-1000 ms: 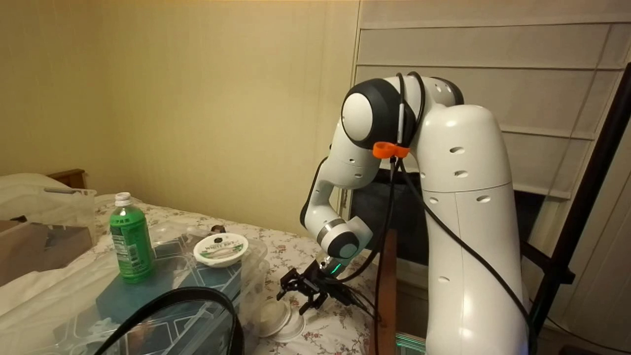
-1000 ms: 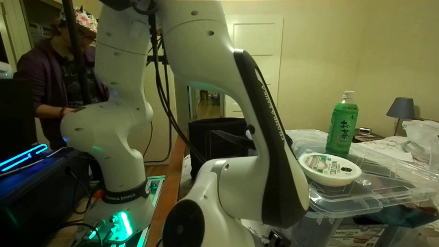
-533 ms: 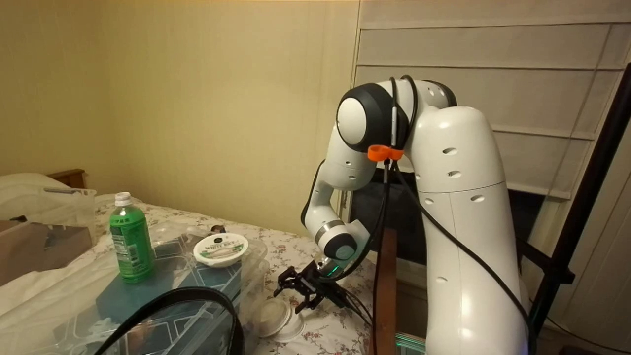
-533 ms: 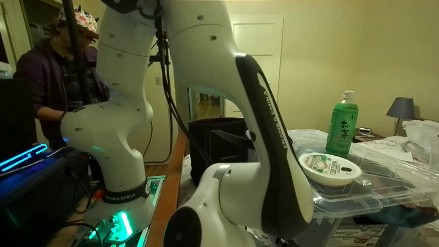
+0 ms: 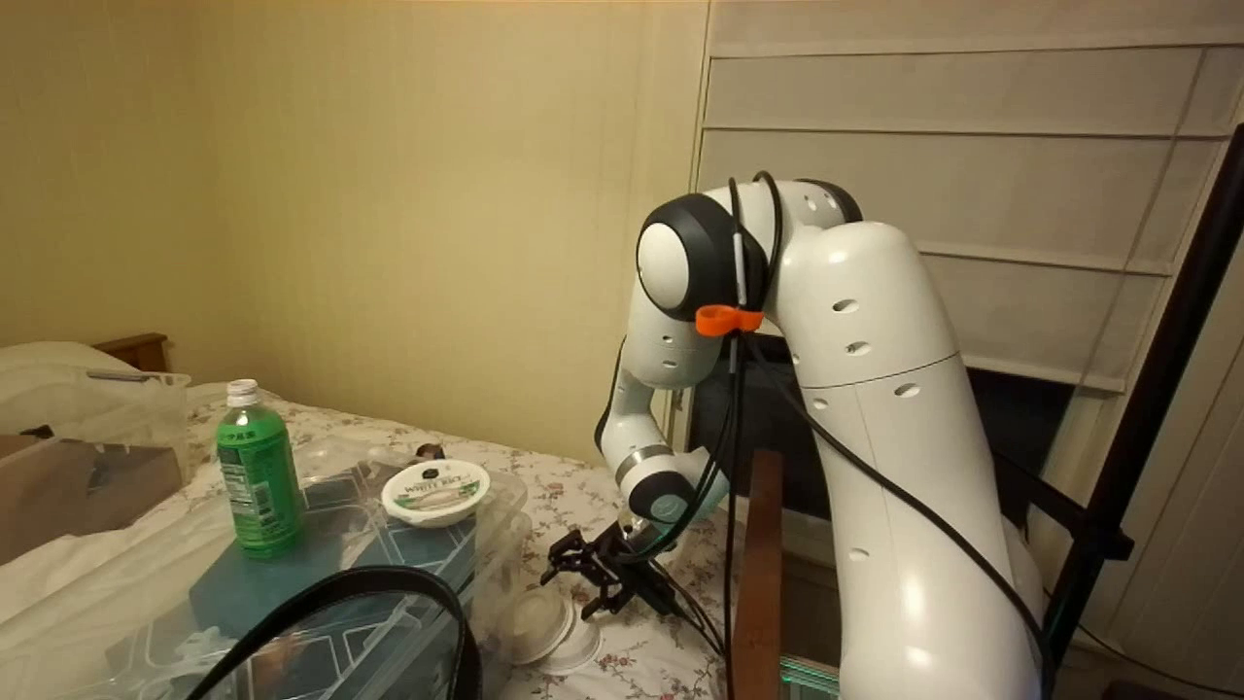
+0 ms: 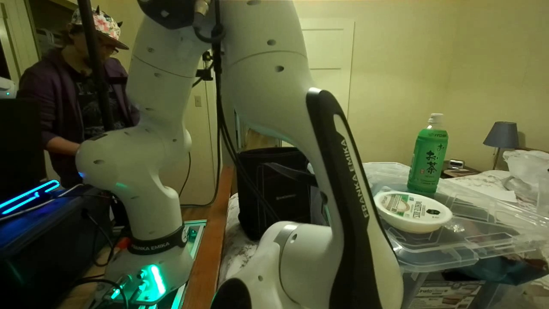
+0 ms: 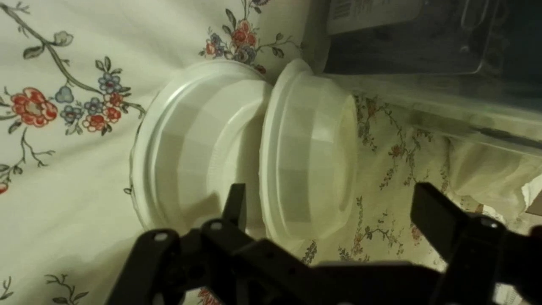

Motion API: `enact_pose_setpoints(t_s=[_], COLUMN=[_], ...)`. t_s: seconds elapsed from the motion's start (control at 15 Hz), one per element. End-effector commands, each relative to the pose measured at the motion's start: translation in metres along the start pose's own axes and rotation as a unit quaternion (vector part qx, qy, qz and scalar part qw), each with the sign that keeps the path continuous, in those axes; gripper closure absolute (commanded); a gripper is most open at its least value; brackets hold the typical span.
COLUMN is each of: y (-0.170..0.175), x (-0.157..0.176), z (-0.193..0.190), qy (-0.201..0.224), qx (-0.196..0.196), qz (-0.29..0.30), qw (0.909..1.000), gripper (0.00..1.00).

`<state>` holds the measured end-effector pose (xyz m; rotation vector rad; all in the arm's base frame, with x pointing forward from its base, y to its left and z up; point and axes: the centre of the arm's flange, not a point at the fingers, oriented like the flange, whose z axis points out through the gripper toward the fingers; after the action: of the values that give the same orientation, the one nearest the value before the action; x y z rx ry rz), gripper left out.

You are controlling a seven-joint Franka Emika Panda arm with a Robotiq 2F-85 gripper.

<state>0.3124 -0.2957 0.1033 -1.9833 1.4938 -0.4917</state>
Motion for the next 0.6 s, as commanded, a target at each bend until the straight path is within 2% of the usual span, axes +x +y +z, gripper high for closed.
enact_pose_setpoints(t_s=[0.0,0.53], y=[0.013,0.020], x=[0.005,-0.009], z=[0.021,0.044], qy=[0.011,-0.003], qx=[0.011,0.025], qz=[0.000,-0.012], qw=[0.9999,0.9996], gripper=[0.00,0.03])
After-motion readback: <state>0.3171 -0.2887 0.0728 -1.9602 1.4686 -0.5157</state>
